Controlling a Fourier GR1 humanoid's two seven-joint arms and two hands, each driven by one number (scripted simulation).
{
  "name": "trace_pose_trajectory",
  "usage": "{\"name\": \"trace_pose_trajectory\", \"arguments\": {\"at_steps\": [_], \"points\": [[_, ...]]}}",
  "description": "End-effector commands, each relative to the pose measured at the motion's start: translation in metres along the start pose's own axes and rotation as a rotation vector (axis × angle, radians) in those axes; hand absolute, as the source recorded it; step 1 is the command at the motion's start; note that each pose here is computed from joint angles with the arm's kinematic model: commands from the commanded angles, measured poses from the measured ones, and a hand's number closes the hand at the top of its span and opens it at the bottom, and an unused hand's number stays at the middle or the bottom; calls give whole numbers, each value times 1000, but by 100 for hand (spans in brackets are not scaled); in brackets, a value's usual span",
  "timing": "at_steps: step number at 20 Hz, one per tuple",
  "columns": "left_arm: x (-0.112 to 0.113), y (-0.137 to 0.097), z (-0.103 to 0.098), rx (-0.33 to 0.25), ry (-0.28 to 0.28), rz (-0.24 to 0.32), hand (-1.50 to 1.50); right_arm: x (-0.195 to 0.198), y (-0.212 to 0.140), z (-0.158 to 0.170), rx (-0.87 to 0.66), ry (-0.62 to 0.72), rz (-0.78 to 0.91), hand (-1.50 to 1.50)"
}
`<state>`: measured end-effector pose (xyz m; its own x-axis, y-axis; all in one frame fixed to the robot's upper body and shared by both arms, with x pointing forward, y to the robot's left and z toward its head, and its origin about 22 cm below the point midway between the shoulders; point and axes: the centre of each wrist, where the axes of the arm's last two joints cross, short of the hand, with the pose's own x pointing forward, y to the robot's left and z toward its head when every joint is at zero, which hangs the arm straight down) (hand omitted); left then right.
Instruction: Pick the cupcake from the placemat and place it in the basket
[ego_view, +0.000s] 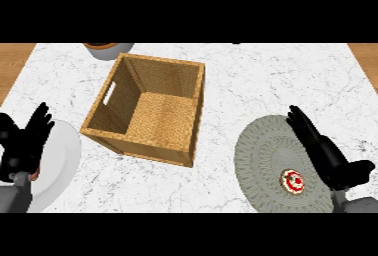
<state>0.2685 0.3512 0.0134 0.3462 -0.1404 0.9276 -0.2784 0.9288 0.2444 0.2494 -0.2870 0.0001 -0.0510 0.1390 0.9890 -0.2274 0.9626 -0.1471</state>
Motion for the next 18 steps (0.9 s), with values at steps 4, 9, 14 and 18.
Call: {"name": "trace_pose_trajectory", "arguments": {"at_steps": [4,9,14,18], "points": [[66,-18,-5,-124,-393,-161,0,28,34,-31,24,-92,-73,150],[77,-46,10,-263,-543,-175,0,43,138,-40,-28,-186,-558,150],[77,-38,13,-283,-559,-194,0,82,176,-43,-265,-243,-170,-150],[77,-45,16,-253,-562,-204,0,74,117,-50,-372,-162,220,-150]]}}
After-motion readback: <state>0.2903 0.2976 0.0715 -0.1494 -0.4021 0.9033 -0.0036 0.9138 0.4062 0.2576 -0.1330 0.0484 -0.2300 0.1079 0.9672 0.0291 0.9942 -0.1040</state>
